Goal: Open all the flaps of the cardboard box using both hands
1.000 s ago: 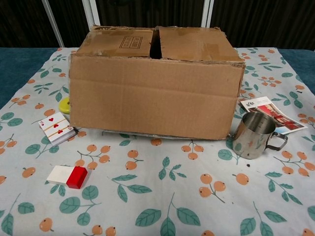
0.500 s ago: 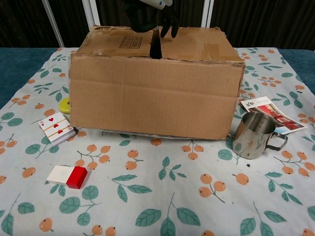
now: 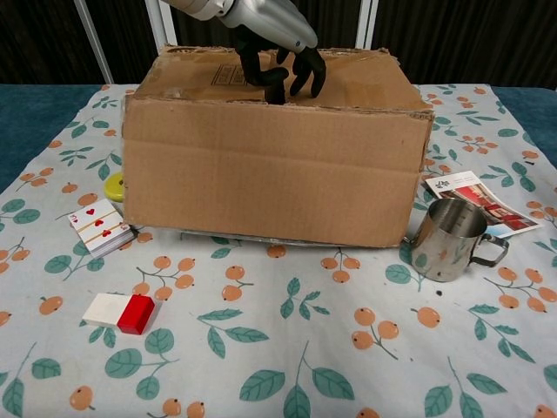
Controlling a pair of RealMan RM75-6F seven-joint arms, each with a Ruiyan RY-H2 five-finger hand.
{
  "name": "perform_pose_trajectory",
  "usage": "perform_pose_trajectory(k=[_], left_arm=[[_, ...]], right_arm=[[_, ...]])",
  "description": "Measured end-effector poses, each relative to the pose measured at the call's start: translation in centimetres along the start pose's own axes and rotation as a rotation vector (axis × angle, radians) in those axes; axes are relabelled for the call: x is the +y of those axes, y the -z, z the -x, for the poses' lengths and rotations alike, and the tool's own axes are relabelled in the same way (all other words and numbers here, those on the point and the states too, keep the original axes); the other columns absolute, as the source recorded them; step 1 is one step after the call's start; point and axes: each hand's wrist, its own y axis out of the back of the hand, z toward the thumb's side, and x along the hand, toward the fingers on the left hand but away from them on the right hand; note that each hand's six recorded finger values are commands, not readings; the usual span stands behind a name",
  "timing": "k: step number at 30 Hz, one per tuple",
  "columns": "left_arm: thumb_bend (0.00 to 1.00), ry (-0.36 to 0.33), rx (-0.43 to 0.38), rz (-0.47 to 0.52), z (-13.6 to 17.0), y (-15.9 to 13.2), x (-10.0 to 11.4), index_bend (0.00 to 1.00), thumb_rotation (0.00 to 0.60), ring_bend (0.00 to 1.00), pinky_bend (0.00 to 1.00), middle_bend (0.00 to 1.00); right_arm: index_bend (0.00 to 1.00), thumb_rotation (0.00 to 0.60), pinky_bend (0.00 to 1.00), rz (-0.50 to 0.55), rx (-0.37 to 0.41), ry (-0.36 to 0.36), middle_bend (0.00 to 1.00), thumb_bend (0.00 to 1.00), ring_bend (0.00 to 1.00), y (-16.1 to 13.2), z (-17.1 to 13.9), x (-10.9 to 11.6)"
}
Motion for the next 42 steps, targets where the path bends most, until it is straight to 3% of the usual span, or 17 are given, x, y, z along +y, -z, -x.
perform_pose_trajectory(k=[9, 14, 16, 26, 42], left_arm=[[0.82, 0.029, 0.009, -0.011, 0.5, 0.6, -1.1, 0.28, 0.6, 0.28, 0.36, 0.42], [0.86, 0.037, 0.01, -0.017, 0.9, 0.8, -1.5, 0.33, 0.6, 0.32, 0.37, 0.6], [0.86, 0.037, 0.013, -0.019, 1.1, 0.9, -1.5, 0.35, 0.6, 0.33, 0.37, 0.62], [0.87, 0.024, 0.03, -0.021, 1.9, 1.9, -0.7, 0.38, 0.6, 0.34, 0.37, 0.68], [0.87, -0.014, 0.061, -0.027, 5.4, 4.0, 2.2, 0.39, 0.6, 0.34, 0.37, 0.68]], right_arm=[[0.0, 0.6, 0.22, 0.006, -0.01, -0.001, 0.0, 0.2, 0.0, 0.2, 0.0, -0.1], [0.0, 0.6, 0.22, 0.006, -0.01, -0.001, 0.0, 0.2, 0.0, 0.1, 0.0, -0.1], [0.0, 0.6, 0.22, 0.007, -0.012, 0.001, 0.0, 0.2, 0.0, 0.2, 0.0, -0.1], [0.0, 0.6, 0.22, 0.011, -0.016, 0.007, 0.0, 0.21, 0.0, 0.3, 0.1, 0.0], [0.0, 0.6, 0.22, 0.022, -0.012, 0.016, 0.0, 0.21, 0.0, 0.2, 0.1, 0.1]])
